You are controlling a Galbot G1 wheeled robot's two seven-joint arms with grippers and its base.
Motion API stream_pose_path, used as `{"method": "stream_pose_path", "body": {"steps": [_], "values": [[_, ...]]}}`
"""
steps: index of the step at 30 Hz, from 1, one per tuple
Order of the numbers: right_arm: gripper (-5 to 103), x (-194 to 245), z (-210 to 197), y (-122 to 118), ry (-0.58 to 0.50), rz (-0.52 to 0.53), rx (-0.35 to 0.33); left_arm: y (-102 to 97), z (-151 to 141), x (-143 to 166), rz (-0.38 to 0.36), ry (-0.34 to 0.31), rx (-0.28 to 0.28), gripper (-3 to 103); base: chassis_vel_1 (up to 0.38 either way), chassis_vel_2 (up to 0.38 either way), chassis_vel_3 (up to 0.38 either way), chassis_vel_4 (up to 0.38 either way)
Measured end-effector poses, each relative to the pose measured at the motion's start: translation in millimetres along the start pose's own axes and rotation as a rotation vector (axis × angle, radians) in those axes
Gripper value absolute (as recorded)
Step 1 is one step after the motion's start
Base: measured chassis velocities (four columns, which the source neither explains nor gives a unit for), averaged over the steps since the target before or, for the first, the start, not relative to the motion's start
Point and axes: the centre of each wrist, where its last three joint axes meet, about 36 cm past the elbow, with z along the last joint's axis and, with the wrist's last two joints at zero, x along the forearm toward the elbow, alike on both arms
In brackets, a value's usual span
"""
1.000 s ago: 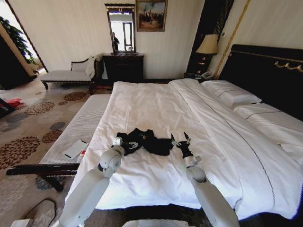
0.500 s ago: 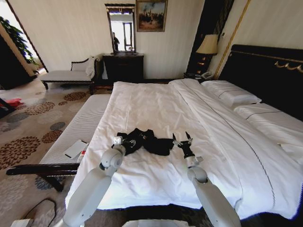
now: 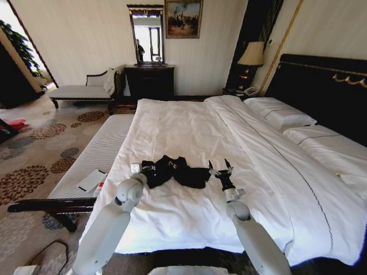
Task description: Fold the clothes on the bed.
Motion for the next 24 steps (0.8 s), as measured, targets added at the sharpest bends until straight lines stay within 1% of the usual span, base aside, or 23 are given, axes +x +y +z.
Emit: {"method": "stream_pose_path", "body": {"steps": [1,2,3,4,6,7,8,9,11,12,13,17,18,20,22,23,24], "values": [[100,0.2,-2.5,3.7,0.009,-0.013,-0.022,1.8,-4.2,1.4,0.000,-0.012,0.008,0,0.000,0.000,0.000,0.000],[100,0.0,-11.2,9.8,0.029,-0.046,-0.071,4.5,-11.9,3.9,0.003,-0.035,0.022,0,0.000,0.000,0.000,0.000],[100,0.0,-11.2,9.8,0.029,-0.046,-0.071,4.5,-11.9,3.9,0.003,-0.035,0.022,0,0.000,0.000,0.000,0.000],[100,-0.8,-17.2,13.8,0.044,-0.071,-0.102,5.7,-16.0,5.5,0.006,-0.049,0.030,0,0.000,0.000,0.000,0.000],[100,-4.0,-31.4,25.6,0.102,-0.132,-0.193,7.8,-23.5,9.7,0.014,-0.082,0.045,0,0.000,0.000,0.000,0.000],[100,-5.8,-35.8,28.5,0.120,-0.147,-0.211,8.5,-25.6,11.3,0.014,-0.093,0.050,0,0.000,0.000,0.000,0.000],[100,-5.8,-35.8,28.5,0.120,-0.147,-0.211,8.5,-25.6,11.3,0.014,-0.093,0.050,0,0.000,0.000,0.000,0.000],[100,-9.7,-45.5,36.4,0.155,-0.177,-0.244,9.1,-27.8,13.4,0.017,-0.104,0.057,0,0.000,0.000,0.000,0.000],[100,-14.5,-57.4,49.1,0.205,-0.202,-0.287,9.8,-29.5,16.9,0.021,-0.119,0.069,0,0.000,0.000,0.000,0.000],[100,-19.6,-68.1,62.2,0.240,-0.222,-0.310,10.6,-29.1,19.3,0.022,-0.124,0.076,0,0.000,0.000,0.000,0.000],[100,-19.6,-68.1,62.2,0.240,-0.222,-0.310,10.6,-29.1,19.3,0.022,-0.124,0.076,0,0.000,0.000,0.000,0.000],[100,-30.6,-88.9,97.5,0.319,-0.263,-0.319,13.2,-27.0,27.0,0.023,-0.135,0.083,0,0.000,0.000,0.000,0.000],[100,-30.6,-88.9,97.5,0.319,-0.263,-0.319,13.2,-27.0,27.0,0.023,-0.135,0.083,0,0.000,0.000,0.000,0.000],[100,-34.9,-98.2,116.3,0.357,-0.273,-0.325,15.1,-28.2,30.8,0.021,-0.144,0.084,0,0.000,0.000,0.000,0.000],[100,-38.4,-103.9,135.8,0.383,-0.286,-0.314,16.6,-30.9,33.4,0.019,-0.156,0.087,0,0.000,0.000,0.000,0.000],[100,-38.4,-103.9,135.8,0.383,-0.286,-0.314,16.6,-30.9,33.4,0.019,-0.156,0.087,0,0.000,0.000,0.000,0.000],[100,-38.5,-103.7,142.8,0.391,-0.291,-0.299,16.8,-32.1,33.9,0.019,-0.160,0.089,0,0.000,0.000,0.000,0.000]]}}
